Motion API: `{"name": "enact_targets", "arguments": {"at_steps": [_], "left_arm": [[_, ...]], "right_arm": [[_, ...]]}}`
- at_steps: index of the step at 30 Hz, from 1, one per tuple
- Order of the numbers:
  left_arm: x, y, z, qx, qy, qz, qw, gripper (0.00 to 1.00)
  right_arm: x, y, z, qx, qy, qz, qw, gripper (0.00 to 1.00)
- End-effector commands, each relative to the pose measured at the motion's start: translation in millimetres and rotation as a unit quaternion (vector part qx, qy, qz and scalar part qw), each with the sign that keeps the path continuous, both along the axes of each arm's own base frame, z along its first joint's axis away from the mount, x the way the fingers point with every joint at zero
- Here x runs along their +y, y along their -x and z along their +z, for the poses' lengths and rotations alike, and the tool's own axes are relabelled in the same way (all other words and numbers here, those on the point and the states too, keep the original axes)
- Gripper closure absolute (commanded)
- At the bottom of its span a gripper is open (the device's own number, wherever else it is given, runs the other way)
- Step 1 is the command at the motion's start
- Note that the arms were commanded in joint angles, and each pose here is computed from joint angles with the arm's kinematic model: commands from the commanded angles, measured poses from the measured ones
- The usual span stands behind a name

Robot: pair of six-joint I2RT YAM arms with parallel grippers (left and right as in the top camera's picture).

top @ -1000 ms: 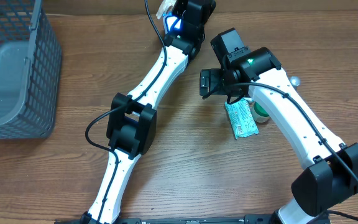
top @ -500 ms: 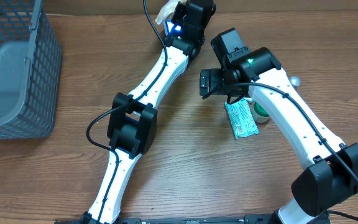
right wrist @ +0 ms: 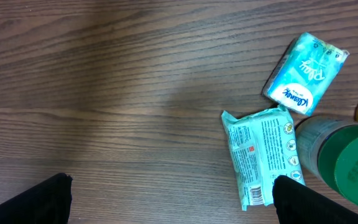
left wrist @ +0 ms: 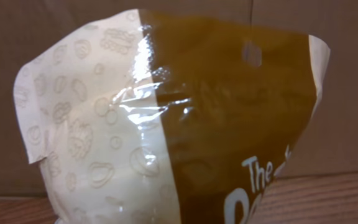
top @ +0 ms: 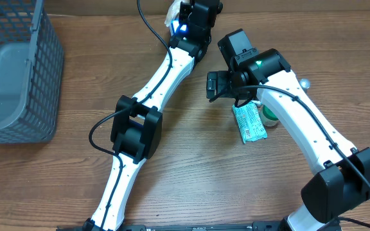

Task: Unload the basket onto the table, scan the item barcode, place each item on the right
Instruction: 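Hold the Pantree bag up at the scanner with the left gripper, then lower the Pantree bag down onto the table with the left gripper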

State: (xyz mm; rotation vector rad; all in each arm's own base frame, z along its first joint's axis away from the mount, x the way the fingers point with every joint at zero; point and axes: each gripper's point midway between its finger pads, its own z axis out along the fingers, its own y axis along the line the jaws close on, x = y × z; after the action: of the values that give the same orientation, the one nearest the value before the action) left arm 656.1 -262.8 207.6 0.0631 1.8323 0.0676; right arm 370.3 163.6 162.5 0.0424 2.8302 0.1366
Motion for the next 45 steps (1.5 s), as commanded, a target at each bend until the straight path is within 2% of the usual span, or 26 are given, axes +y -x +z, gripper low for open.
{"name": "enact_targets", "arguments": {"at_steps": [1, 7, 11, 16, 22, 27, 31, 34, 37, 41, 45], "left_arm": [[-3.0, -3.0, -2.4, 0.001, 0.02, -0.008, 1.0, 0.96], [-1.0, 3.4, -22.8, 0.043, 0.003, -0.01, 0.999, 0.96], [3.0, 5.9, -31.7, 0.062, 0.026, 0.003, 0.998, 0.95], [5.1, 2.9, -27.3, 0.052, 0.056, 0.013, 0.997, 0.96], [36.4, -2.4, 19.4, -0.018, 0.063, 0.085, 0.994, 0.95], [49.5, 5.3, 72.3, -0.052, 0.083, 0.09, 0.991, 0.96], [59.6, 21.0, 106.5, -0.052, 0.087, 0.093, 0.99, 0.96], [68.8, 40.7, 117.1, -0.02, 0.105, 0.105, 0.989, 0.96], [78.8, 62.3, 106.5, 0.039, 0.09, 0.116, 0.988, 0.96], [92.5, 96.3, 71.6, 0.141, 0.07, 0.138, 0.978, 0.96], [79.0, 129.2, 27.5, 0.264, 0.063, 0.091, 0.958, 0.94]], "right_arm": [[-2.8, -4.3, 5.0, -0.01, 0.001, -0.003, 1.0, 0.0], [-2.8, -4.3, 5.0, -0.01, 0.001, -0.003, 1.0, 0.0], [-2.8, -4.3, 5.0, -0.01, 0.001, -0.003, 1.0, 0.0], [-2.8, -4.3, 5.0, -0.01, 0.001, -0.003, 1.0, 0.0], [-2.8, -4.3, 5.0, -0.01, 0.001, -0.003, 1.0, 0.0], [-2.8, -4.3, 5.0, -0.01, 0.001, -0.003, 1.0, 0.0], [-2.8, -4.3, 5.0, -0.01, 0.001, -0.003, 1.0, 0.0], [-2.8, -4.3, 5.0, -0.01, 0.001, -0.003, 1.0, 0.0], [-2.8, -4.3, 5.0, -0.01, 0.001, -0.003, 1.0, 0.0], [-2.8, -4.3, 5.0, -0.01, 0.001, -0.003, 1.0, 0.0], [-2.8, -4.3, 5.0, -0.01, 0.001, -0.003, 1.0, 0.0]]}}
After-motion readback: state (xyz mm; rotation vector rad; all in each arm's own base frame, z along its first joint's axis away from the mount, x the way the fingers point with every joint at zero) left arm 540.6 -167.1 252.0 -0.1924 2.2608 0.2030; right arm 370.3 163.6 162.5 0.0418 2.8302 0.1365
